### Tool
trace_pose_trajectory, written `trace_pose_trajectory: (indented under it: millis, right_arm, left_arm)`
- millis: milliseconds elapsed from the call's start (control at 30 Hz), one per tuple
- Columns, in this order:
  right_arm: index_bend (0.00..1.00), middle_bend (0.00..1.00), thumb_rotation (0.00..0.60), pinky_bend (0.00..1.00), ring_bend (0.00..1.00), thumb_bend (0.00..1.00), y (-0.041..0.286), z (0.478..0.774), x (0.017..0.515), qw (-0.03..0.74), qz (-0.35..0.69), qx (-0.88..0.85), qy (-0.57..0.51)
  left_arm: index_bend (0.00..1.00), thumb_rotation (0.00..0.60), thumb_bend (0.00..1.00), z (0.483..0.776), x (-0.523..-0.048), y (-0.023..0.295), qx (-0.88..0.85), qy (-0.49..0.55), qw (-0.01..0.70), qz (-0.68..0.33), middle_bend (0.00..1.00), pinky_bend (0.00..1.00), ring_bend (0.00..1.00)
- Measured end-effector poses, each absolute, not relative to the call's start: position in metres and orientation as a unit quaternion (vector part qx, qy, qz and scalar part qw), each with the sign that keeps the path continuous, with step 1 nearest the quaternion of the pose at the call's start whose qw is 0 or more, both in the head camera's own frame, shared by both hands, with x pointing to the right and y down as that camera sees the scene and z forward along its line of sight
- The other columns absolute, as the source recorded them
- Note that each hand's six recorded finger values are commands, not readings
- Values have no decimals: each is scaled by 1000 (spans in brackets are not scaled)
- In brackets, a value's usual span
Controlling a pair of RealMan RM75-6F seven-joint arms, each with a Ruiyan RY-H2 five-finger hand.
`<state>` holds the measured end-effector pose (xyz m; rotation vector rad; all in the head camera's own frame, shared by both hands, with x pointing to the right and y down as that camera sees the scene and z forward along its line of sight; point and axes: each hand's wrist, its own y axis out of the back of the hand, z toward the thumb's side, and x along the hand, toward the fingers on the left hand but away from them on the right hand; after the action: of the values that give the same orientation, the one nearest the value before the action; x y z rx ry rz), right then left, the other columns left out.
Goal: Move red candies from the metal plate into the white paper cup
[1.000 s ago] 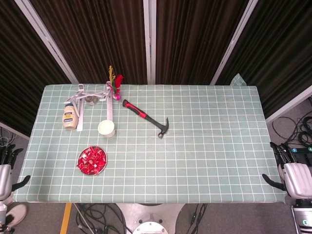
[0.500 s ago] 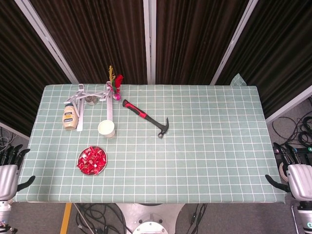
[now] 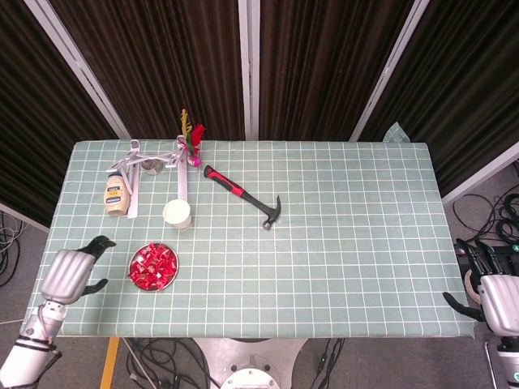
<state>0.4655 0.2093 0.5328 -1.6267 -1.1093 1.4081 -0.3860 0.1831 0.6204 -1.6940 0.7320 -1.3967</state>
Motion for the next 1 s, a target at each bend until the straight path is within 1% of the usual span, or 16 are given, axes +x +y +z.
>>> trace_pose_trajectory:
  millis: [167, 367, 567, 800, 1000]
  right_arm:
    - [80, 161, 600, 229, 65, 104, 210, 533, 468, 351, 549, -626, -428]
    - [80, 161, 600, 229, 65, 104, 209, 533, 469, 350, 552, -625, -426]
    - [80, 161, 600, 229, 66, 103, 207, 534, 469, 349, 554, -626, -425]
    - [80, 161, 600, 234, 67, 104, 206, 535, 468, 347, 553, -628, -423]
    - [80, 164, 600, 242, 69, 103, 206, 534, 470, 347, 555, -626, -424]
  left_arm:
    - [347, 600, 183, 647, -350, 170, -711, 245, 401, -524, 377, 1000, 705]
    - [332, 600, 183, 676, -320, 166, -735, 190, 397, -517, 372, 1000, 728]
    - [333, 600, 183, 698, -315, 166, -727, 157, 388, -544, 373, 1000, 768]
    - [407, 600, 201, 716, -310, 169, -713, 140, 386, -567, 431, 1000, 797]
    - [423, 600, 202, 724, -312, 170, -703, 130, 391, -580, 446, 1000, 806]
